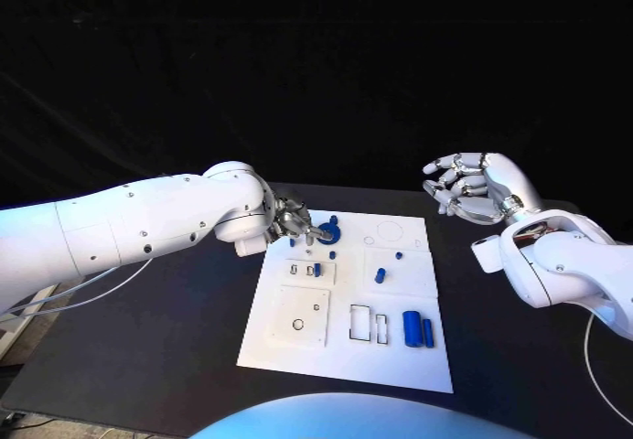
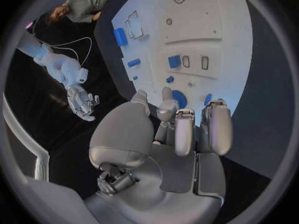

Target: Assemble the parts on the task board

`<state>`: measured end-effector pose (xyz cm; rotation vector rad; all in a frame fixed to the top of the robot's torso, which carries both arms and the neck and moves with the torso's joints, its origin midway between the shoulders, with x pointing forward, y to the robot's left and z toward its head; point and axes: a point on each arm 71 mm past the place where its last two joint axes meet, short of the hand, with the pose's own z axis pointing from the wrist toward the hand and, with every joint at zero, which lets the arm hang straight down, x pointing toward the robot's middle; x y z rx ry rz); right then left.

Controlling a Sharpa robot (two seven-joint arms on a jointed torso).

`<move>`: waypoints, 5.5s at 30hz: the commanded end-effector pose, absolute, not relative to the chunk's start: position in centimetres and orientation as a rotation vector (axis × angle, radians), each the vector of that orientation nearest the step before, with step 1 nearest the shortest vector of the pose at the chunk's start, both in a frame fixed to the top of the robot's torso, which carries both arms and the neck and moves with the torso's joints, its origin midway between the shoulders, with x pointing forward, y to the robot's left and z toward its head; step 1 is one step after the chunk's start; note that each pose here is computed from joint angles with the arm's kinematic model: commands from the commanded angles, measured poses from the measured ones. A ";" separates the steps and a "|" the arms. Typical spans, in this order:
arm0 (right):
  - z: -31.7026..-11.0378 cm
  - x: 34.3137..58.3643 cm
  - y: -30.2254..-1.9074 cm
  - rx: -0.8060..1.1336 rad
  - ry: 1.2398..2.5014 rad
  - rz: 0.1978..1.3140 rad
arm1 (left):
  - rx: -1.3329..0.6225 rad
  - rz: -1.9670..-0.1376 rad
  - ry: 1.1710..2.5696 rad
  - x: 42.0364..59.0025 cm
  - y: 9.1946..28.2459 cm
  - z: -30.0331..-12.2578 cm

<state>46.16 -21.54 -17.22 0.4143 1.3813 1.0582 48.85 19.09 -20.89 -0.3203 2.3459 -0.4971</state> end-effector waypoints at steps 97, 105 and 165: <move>-18.0 47.8 -22.6 0.623 1.412 1.076 | -0.234 -0.383 2.592 49.1 16.3 -25.4; -18.0 47.8 -22.6 0.623 1.413 1.077 | -0.240 -0.391 2.591 49.1 16.1 -25.4; -18.4 47.9 -23.2 0.637 1.427 1.068 | -0.174 -0.446 2.268 47.3 18.0 -25.5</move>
